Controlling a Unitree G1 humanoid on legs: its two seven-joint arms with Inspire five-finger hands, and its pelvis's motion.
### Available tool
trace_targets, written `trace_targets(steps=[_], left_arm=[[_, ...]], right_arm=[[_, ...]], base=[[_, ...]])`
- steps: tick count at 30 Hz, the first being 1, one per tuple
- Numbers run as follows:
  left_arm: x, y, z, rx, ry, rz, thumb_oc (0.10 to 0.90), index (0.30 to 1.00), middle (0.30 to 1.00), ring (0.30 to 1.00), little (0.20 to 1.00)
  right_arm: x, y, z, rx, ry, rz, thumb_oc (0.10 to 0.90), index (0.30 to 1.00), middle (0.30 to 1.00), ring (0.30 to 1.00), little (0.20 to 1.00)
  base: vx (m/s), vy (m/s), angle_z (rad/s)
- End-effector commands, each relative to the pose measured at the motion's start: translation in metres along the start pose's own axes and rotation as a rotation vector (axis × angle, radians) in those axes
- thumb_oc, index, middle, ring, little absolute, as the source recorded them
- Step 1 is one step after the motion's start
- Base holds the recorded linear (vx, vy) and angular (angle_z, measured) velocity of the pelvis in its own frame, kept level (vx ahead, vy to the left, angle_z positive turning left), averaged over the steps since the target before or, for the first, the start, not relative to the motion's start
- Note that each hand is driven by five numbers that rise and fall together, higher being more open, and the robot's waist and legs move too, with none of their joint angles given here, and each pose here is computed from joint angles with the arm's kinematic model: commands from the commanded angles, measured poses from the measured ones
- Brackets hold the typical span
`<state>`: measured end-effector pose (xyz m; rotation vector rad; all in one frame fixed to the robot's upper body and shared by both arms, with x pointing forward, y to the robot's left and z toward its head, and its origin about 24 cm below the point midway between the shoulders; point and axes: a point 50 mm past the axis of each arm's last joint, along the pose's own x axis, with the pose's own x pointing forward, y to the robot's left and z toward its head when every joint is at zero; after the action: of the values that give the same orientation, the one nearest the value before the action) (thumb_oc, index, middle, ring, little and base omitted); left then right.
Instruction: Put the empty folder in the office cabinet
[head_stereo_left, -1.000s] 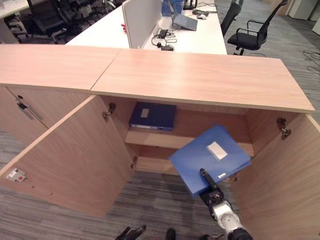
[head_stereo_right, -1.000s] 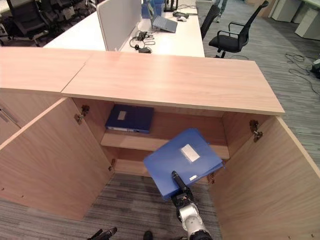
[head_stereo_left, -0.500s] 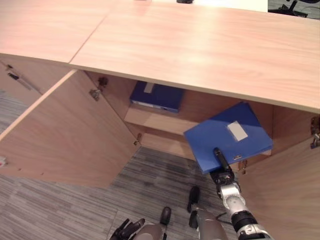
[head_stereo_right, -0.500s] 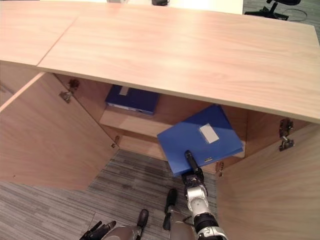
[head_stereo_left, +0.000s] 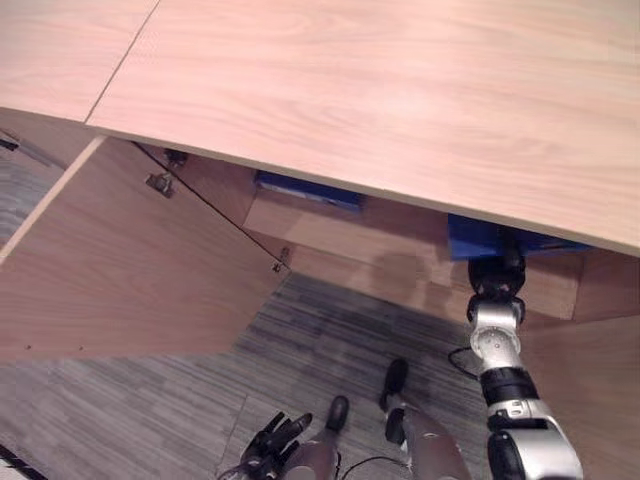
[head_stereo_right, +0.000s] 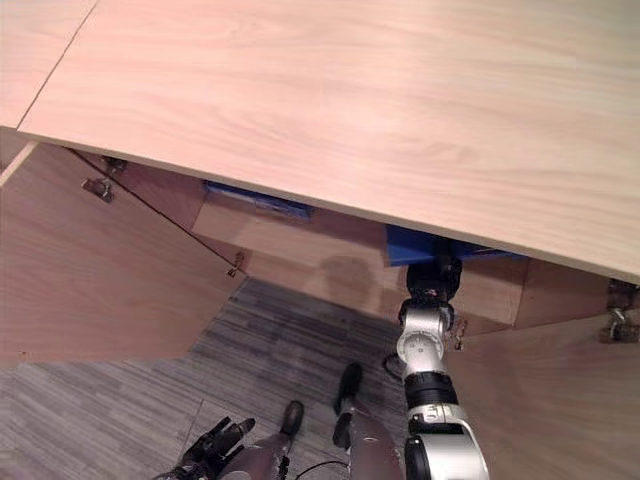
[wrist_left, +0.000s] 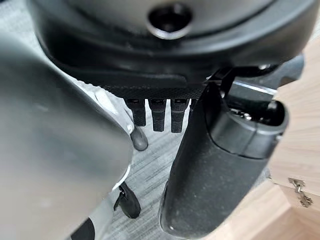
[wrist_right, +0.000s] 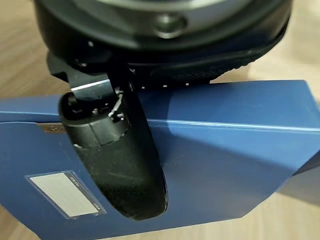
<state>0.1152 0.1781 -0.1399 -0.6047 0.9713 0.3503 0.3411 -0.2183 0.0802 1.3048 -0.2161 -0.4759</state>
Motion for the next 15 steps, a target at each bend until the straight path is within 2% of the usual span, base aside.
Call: trace_targets(steps=[1, 8, 13, 15], left_arm=[[-0.008, 0.014, -0.002, 0.019, -0.014, 0.027, 0.8, 0.9, 0.9, 0.9, 0.9], [-0.01, 0.006, 0.0, 0.054, -0.022, -0.01, 0.8, 0.9, 0.9, 0.9, 0.9], [-0.012, -0.003, 0.009, 0.095, -0.063, -0.05, 0.8, 0.9, 0.9, 0.9, 0.9], [-0.015, -0.006, 0.012, 0.115, -0.076, -0.07, 0.8, 0.9, 0.9, 0.9, 0.9]], right_arm=[[0.002, 0.052, 0.02, 0.137, -0.146, 0.176, 0.4, 0.3, 0.3, 0.3, 0.3], [0.008, 0.093, 0.013, 0.117, -0.14, 0.215, 0.4, 0.3, 0.3, 0.3, 0.3], [0.006, 0.146, 0.019, 0.143, -0.18, 0.31, 0.4, 0.3, 0.3, 0.3, 0.3], [-0.002, 0.178, 0.023, 0.186, -0.203, 0.389, 0.4, 0.3, 0.3, 0.3, 0.3]], base=[[-0.04, 0.014, -0.03], [0.0, 0.007, -0.04], [-0.02, 0.009, -0.1], [-0.06, -0.024, 0.0]])
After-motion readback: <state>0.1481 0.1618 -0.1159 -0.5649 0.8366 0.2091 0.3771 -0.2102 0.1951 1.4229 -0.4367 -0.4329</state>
